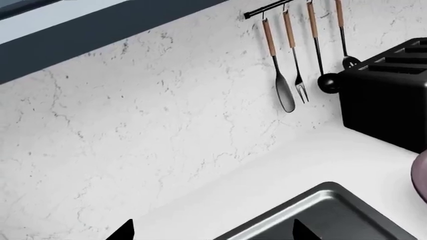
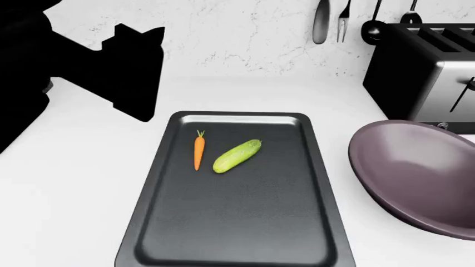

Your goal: Place the two vegetables and bowl onto the tray for setting up a vegetable dip station.

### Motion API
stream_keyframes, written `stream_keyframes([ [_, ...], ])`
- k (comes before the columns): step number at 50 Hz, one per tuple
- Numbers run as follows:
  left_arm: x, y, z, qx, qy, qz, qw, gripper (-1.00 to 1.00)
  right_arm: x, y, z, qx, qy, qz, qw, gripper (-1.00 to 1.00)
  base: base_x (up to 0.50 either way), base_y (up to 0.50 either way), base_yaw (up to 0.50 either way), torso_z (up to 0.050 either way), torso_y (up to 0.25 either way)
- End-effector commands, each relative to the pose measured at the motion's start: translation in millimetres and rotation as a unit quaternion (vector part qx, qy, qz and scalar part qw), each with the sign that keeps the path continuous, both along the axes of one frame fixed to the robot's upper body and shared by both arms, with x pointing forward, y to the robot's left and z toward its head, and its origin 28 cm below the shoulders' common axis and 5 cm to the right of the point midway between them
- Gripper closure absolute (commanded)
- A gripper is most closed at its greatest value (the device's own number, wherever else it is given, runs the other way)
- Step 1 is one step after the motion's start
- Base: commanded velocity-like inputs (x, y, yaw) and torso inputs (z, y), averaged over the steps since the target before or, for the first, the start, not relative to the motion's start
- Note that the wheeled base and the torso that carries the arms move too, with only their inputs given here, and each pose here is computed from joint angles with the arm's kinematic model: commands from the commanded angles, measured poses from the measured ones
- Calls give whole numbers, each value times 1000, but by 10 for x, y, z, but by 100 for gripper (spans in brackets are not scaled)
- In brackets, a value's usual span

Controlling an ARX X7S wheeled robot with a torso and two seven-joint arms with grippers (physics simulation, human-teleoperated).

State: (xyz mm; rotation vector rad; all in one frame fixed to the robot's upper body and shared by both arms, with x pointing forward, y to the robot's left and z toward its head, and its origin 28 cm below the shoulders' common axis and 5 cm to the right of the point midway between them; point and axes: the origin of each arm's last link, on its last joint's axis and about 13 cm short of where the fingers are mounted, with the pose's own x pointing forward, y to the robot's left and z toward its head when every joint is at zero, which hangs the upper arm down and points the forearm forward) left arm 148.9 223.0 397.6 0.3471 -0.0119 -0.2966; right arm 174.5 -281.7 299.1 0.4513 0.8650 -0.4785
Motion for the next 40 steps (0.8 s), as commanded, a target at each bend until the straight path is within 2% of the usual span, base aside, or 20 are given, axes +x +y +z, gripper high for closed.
stream_keyframes([
  [1,18,9,-26,0,3,2,1000,-100,18,142,-146,7,-21,41,999,-100,0,0,0,0,0],
  [4,27,18,-31,-2,3,5,1000,-100,34,180,-192,17,-35,47,998,-100,0,0,0,0,0],
  [5,22,19,-31,-4,3,5,1000,-100,31,194,-228,13,-31,52,998,100,0,0,0,0,0],
  [8,16,34,-30,-6,1,8,1000,-100,34,208,-261,9,-30,53,998,100,0,0,0,0,0],
  [14,-9,49,-38,-9,-1,10,1000,-100,56,176,-248,5,-14,15,1000,100,0,0,0,0,0],
  [15,-16,57,-33,-11,-3,12,1000,-100,76,162,-231,13,-20,-2,1000,100,0,0,0,0,0],
  [26,-69,90,-3,-16,-9,18,1000,-100,59,38,-30,0,-8,-40,999,100,0,0,0,0,0],
  [32,-54,101,-28,-17,-9,23,1000,-100,76,37,146,34,-70,-59,995,100,0,0,0,0,0],
  [33,-48,107,-38,-17,-8,23,1000,-100,82,25,181,53,-91,-58,993,100,0,0,0,0,0],
  [36,-38,116,-46,-19,-7,25,999,-100,96,-7,235,65,-122,-70,988,100,0,0,0,0,0],
  [37,-39,112,-45,-20,-8,25,999,-100,79,-9,287,82,-144,-54,985,100,0,0,0,0,0],
  [38,-38,111,-49,-19,-7,24,1000,-100,82,-9,339,90,-166,-61,980,100,0,0,0,0,0],
  [39,-34,113,-46,-20,-8,25,999,-100,66,-20,357,84,-163,-59,981,100,0,0,0,0,0],
  [40,-35,113,-47,-20,-8,24,999,-100,67,-25,396,99,-183,-59,976,100,0,0,0,0,0],
])
